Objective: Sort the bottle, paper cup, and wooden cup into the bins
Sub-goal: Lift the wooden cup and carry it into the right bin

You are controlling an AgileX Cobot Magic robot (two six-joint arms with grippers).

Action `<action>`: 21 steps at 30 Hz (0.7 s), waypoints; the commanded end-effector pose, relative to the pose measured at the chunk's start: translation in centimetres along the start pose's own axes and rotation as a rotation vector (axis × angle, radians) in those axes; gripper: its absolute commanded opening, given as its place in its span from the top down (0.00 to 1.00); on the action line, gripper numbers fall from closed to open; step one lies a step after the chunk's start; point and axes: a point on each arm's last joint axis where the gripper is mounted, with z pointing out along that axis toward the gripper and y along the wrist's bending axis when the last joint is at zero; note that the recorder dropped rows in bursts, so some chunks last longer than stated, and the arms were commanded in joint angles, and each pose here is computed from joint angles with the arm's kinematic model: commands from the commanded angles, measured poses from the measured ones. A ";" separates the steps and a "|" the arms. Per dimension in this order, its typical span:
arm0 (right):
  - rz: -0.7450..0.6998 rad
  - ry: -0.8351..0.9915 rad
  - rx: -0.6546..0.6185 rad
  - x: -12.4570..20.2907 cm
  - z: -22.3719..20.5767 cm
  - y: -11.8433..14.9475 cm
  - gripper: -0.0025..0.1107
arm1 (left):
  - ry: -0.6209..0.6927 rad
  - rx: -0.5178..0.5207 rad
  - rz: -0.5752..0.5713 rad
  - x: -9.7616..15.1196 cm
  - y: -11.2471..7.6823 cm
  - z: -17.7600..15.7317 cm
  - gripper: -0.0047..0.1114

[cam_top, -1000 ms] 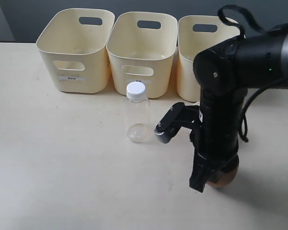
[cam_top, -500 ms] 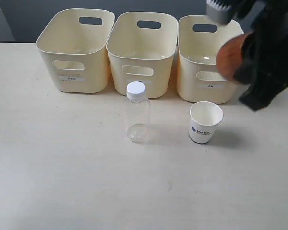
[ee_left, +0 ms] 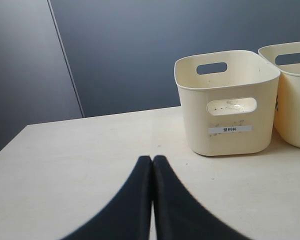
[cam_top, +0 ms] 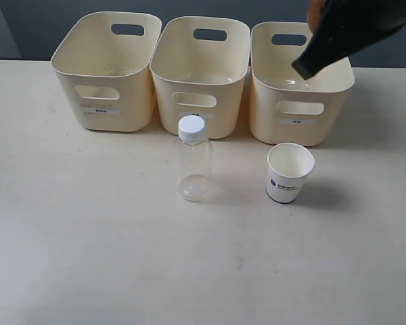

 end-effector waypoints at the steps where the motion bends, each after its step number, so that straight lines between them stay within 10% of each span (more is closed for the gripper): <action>1: 0.094 -0.034 0.000 -0.4 4.4 -1.5 0.99 | -0.010 -0.002 -0.001 0.0 0.0 0.0 0.96; 21: 0.307 -0.028 -0.205 -0.5 17.8 -7.4 0.99 | -0.010 -0.002 -0.001 0.0 0.0 0.0 0.96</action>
